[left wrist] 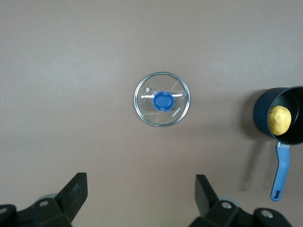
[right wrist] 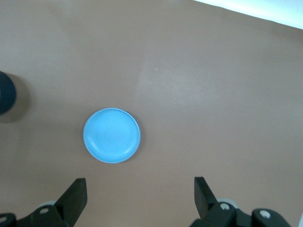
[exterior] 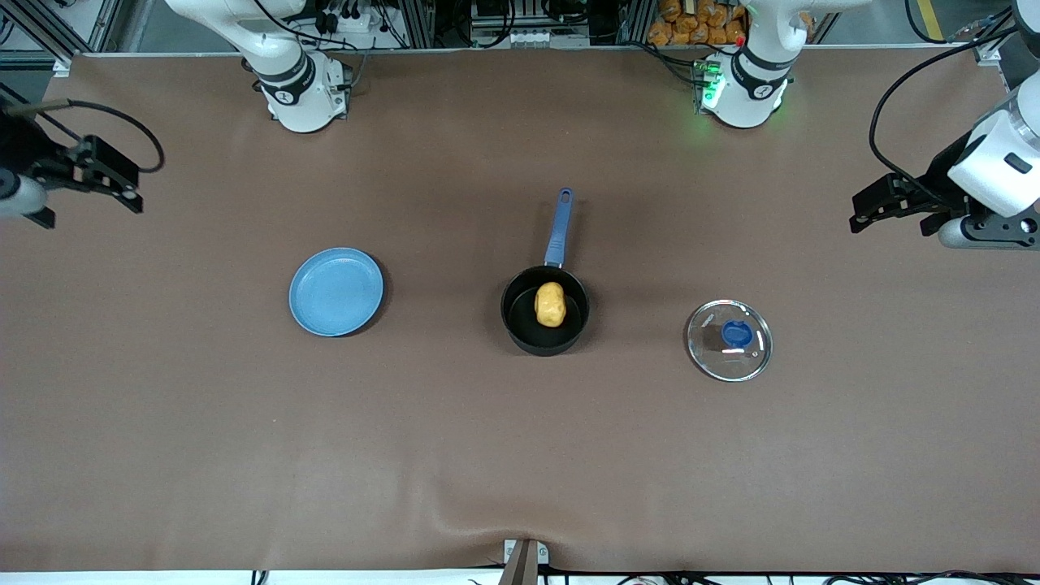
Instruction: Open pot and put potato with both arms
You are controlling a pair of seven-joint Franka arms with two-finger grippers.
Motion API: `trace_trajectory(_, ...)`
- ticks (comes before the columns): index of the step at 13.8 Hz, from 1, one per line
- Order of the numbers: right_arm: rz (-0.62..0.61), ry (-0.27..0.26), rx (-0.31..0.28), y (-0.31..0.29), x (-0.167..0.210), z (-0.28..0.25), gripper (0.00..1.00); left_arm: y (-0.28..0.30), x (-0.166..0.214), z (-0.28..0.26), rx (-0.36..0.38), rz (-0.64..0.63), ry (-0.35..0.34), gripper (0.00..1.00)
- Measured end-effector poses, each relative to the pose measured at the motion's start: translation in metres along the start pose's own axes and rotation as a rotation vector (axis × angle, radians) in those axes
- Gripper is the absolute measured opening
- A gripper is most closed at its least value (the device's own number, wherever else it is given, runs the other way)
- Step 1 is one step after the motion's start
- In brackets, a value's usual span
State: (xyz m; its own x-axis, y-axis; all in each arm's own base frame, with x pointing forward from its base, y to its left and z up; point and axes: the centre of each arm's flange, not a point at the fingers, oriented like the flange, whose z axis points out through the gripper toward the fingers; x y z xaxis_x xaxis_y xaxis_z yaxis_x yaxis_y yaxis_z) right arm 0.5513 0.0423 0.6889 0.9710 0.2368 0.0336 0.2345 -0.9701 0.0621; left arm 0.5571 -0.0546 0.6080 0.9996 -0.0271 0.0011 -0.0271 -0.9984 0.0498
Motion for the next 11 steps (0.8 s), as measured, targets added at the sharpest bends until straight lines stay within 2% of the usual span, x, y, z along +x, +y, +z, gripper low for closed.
trace_trajectory(4,-0.01,-0.017,-0.005,-0.001,-0.029,0.018,1.0,-0.001,0.0,0.0,0.0,-0.002,0.0,1.0)
trace_trajectory(8,-0.018,0.023,-0.011,0.005,-0.027,0.009,1.0,-0.002,0.0,0.0,0.0,-0.004,0.0,1.0)
trace_trajectory(11,-0.023,0.027,-0.004,0.009,-0.027,0.007,1.0,-0.003,0.0,0.0,0.0,-0.005,0.0,1.0)
